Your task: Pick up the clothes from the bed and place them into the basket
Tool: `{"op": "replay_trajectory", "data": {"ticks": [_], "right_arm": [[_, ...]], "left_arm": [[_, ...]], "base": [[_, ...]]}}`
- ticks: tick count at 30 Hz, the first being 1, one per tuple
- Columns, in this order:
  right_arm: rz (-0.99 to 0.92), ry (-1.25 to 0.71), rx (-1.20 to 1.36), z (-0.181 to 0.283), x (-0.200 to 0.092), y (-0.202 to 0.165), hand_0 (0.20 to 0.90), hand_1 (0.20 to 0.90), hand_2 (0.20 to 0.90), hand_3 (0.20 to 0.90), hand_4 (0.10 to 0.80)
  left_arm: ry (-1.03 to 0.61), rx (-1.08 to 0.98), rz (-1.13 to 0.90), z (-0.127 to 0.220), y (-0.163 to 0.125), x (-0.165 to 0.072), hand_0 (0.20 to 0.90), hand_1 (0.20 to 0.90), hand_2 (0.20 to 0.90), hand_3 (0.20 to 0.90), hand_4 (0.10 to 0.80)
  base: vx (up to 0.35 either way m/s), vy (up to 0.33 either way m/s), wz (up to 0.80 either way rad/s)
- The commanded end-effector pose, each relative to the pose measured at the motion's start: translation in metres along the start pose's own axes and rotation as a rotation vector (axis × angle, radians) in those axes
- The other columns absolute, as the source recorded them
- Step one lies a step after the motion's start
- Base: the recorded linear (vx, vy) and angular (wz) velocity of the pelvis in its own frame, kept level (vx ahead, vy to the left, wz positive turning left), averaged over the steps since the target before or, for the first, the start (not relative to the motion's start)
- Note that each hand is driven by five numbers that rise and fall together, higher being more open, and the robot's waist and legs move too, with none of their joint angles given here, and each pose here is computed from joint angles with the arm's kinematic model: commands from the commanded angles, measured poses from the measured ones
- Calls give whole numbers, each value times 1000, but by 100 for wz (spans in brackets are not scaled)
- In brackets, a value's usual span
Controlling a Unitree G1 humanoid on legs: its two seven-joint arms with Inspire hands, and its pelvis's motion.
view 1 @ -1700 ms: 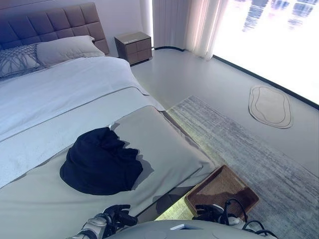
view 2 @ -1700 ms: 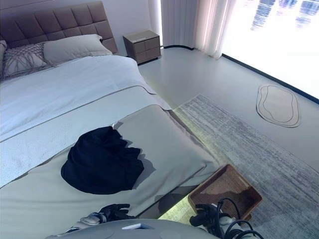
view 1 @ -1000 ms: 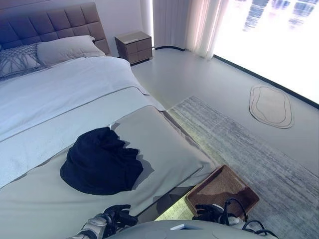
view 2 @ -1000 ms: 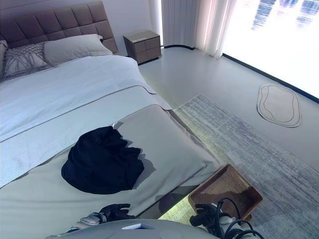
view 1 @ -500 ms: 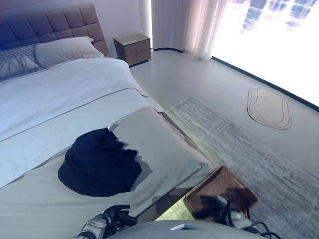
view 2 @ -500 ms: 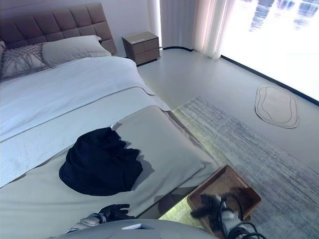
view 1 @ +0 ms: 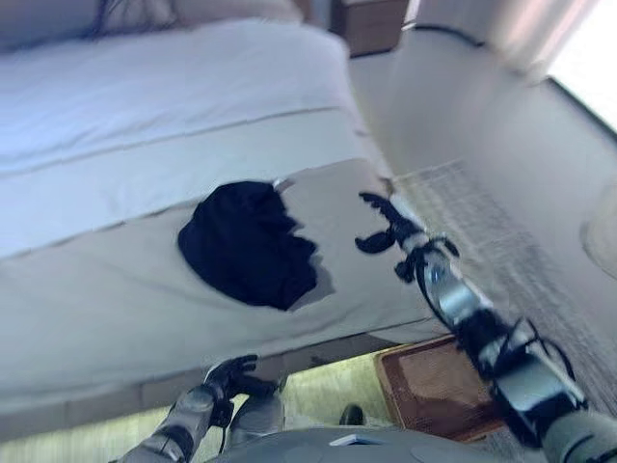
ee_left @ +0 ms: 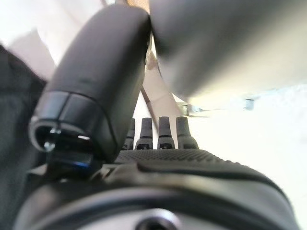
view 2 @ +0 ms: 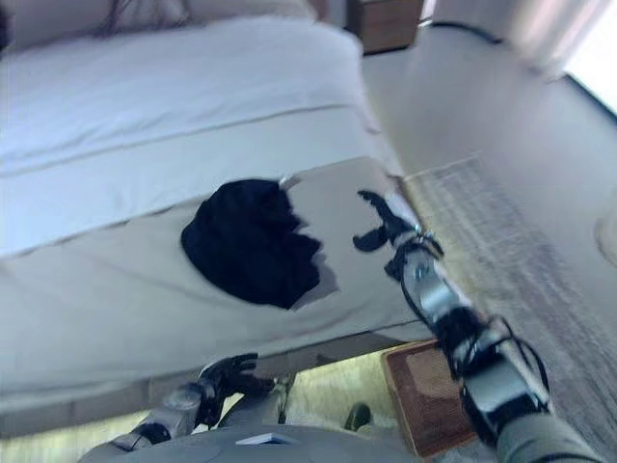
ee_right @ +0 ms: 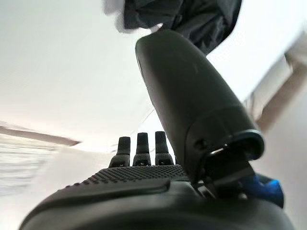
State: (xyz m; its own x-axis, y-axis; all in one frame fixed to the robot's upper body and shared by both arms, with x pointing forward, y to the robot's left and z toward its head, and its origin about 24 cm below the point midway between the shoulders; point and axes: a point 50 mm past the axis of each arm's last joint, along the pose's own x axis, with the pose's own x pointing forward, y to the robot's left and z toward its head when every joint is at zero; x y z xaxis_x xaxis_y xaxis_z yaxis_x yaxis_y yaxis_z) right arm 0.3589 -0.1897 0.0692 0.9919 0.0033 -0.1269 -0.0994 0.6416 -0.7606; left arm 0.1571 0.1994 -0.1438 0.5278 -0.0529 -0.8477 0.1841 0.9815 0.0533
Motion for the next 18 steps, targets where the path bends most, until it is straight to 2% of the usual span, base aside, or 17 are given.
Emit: {"op": "replay_trajectory", "data": {"ticks": [1,6,12,14,18], "right_arm": [[-182,-210,-54,68,16,-35,900,900,900,900,800],[-271,-190,-63,86,28,-51,900,900,900,900,800],[-304,-140,-114,99,40,-74,900,900,900,900,800],[-287,-56,-147,98,45,-84,900,900,900,900,800],[-169,115,-151,81,50,-87,900,900,900,900,800]], "left_arm": [[110,99,60,-25,26,-10,900,900,900,900,800],[67,101,85,-15,42,-12,900,900,900,900,800],[-62,76,65,11,42,-9,900,900,900,900,800],[-131,97,56,31,44,-8,900,900,900,900,800],[-172,117,67,43,49,-9,900,900,900,900,800]], "base": [[56,52,50],[95,48,57],[15,108,45],[-39,16,36],[-41,-5,22]]}}
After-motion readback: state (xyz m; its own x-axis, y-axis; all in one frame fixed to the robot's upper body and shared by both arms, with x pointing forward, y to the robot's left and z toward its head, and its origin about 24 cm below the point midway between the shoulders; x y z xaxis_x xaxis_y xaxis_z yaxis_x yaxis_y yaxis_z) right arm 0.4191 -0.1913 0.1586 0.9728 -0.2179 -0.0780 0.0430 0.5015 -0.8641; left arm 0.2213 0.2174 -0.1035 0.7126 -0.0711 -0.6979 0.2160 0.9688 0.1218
